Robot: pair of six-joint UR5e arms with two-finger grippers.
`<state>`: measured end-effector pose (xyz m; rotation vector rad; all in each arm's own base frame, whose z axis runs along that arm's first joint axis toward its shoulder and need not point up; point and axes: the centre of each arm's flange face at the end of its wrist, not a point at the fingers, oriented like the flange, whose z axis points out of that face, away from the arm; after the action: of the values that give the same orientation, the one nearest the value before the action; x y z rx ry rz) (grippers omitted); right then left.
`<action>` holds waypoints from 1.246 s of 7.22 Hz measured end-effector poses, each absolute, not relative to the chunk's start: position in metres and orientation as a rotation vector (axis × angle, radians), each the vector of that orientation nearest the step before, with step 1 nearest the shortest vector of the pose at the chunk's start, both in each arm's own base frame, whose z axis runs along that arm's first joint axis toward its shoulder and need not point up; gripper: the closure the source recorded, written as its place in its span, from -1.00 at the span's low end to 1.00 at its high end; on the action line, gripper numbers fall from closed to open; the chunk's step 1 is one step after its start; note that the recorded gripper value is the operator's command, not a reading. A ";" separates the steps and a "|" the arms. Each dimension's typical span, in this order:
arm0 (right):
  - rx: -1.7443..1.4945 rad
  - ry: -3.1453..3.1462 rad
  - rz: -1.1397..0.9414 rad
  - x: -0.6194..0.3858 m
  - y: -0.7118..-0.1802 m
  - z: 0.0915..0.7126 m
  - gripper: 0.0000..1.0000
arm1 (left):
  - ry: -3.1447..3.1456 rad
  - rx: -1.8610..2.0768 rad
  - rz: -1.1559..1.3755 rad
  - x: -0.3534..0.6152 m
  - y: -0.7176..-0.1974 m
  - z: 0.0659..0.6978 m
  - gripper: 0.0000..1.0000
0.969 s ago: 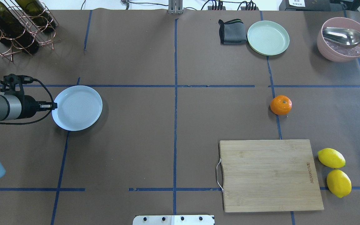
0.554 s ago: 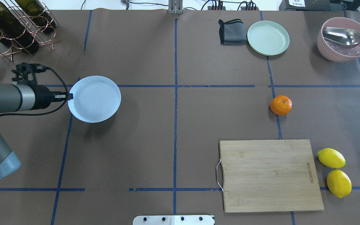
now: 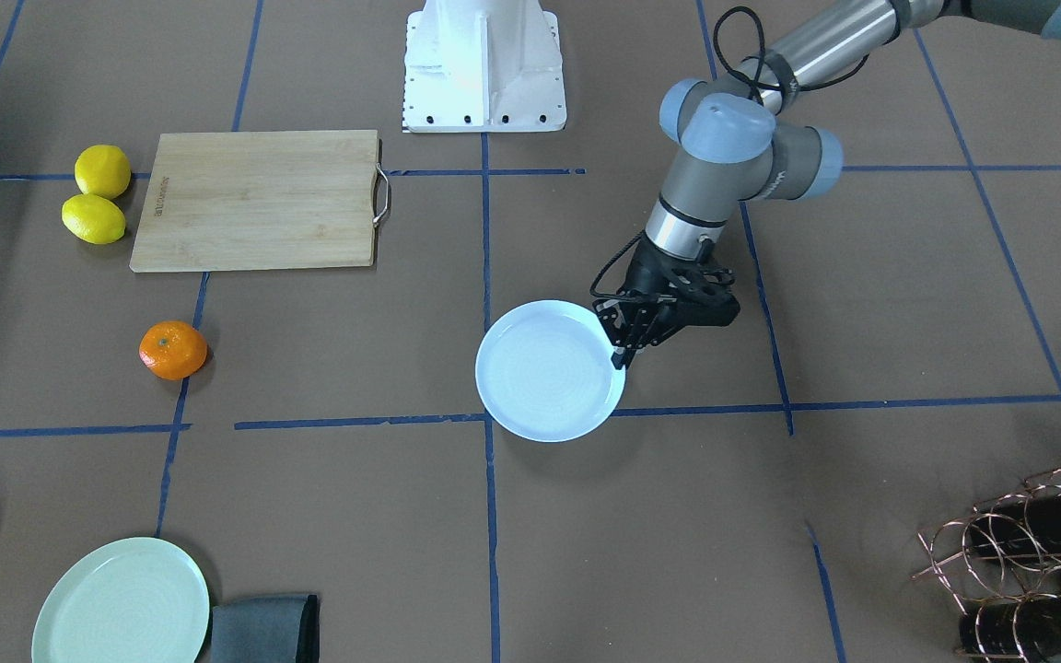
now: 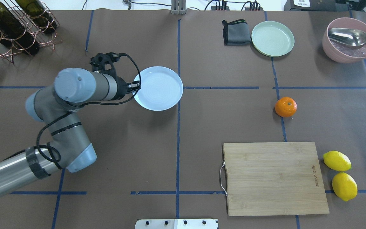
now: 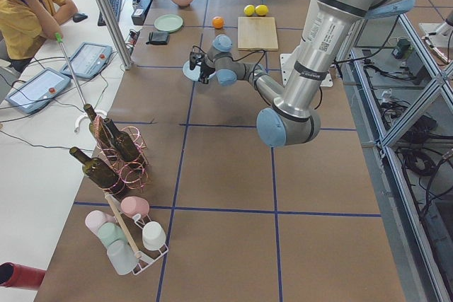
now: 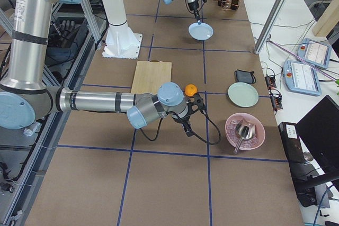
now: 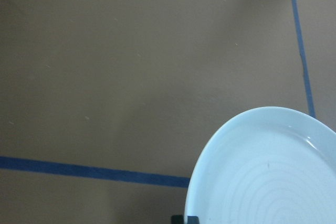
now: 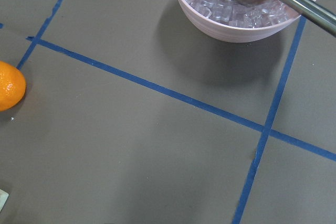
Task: Pick orange to plate
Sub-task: 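Push the white plate with the left gripper toward the table center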
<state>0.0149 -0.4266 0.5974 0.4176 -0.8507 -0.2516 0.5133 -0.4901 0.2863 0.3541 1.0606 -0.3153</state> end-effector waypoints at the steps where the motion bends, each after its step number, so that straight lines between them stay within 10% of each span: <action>1: 0.417 -0.850 -0.251 0.015 -0.427 0.597 -1.00 | 1.062 0.351 -0.310 0.543 -0.479 0.273 1.00; 3: 0.417 -0.850 -0.250 0.015 -0.427 0.598 -1.00 | 1.062 0.334 -0.298 0.575 -0.466 0.265 0.72; 5: 0.418 -0.848 -0.250 0.015 -0.427 0.598 -1.00 | 1.057 0.330 -0.289 0.581 -0.462 0.268 -0.99; 9: 0.423 -0.848 -0.250 0.015 -0.429 0.595 -1.00 | 0.989 0.402 -0.085 0.494 -0.486 0.264 -1.00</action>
<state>0.0149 -0.4286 0.5947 0.4229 -0.8480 -0.2503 0.4941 -0.4858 0.2641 0.4019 0.9885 -0.0850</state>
